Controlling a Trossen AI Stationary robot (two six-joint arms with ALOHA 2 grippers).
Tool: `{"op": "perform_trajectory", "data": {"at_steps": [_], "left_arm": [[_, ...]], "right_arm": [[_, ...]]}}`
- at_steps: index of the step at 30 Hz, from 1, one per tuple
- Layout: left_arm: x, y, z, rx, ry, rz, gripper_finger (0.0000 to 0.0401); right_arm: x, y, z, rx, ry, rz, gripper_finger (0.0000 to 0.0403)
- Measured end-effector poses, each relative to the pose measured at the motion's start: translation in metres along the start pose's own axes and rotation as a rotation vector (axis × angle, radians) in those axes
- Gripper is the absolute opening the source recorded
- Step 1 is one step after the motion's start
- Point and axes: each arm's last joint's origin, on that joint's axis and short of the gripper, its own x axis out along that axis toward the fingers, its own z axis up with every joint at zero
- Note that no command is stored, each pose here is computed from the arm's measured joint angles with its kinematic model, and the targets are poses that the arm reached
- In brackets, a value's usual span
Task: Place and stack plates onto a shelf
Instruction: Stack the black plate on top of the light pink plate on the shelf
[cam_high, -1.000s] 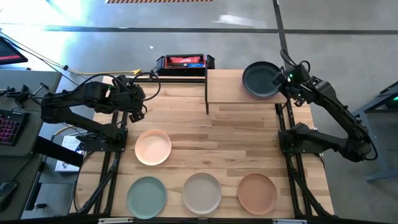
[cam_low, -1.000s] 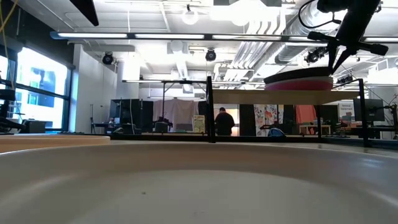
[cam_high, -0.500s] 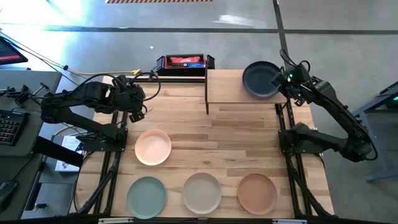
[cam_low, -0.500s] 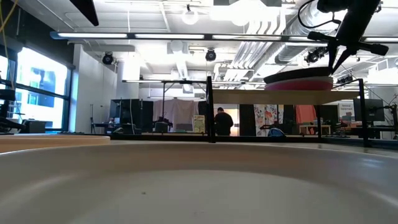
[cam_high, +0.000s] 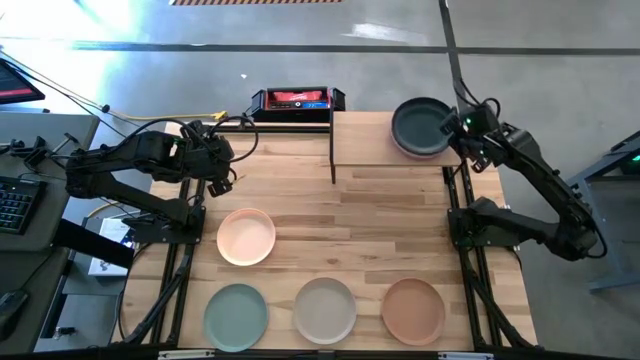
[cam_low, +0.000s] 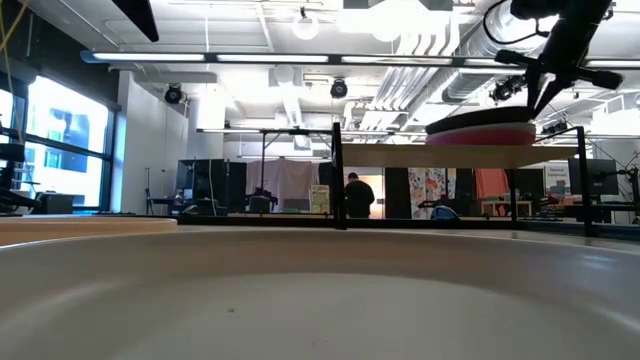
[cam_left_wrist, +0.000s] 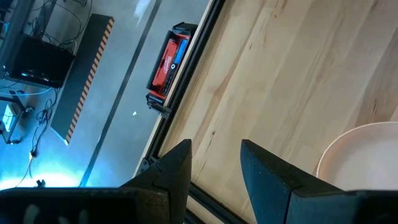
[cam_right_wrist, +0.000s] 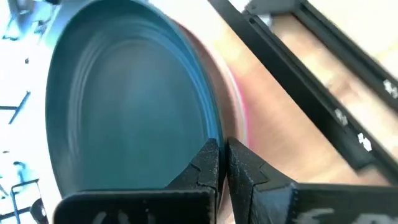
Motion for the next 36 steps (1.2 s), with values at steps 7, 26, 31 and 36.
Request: {"op": "perform_trajectory", "data": {"at_steps": [7,26,31,36], "left_arm": [[0.0,0.0,0.0,0.0,0.0,0.0,0.0127],[0.0,0.0,0.0,0.0,0.0,0.0,0.0127],[0.0,0.0,0.0,0.0,0.0,0.0,0.0127],[0.0,0.0,0.0,0.0,0.0,0.0,0.0127]], "right_arm": [[0.0,0.0003,0.0003,-0.024,-0.009,0.002,0.0001],[0.0,-0.0011,-0.0006,-0.006,0.01,-0.01,0.0001],[0.0,-0.0012,-0.0003,0.0,0.002,-0.012,0.0032],[-0.0002,-0.0013,-0.0001,-0.041,-0.007,-0.014,0.0089]]}}
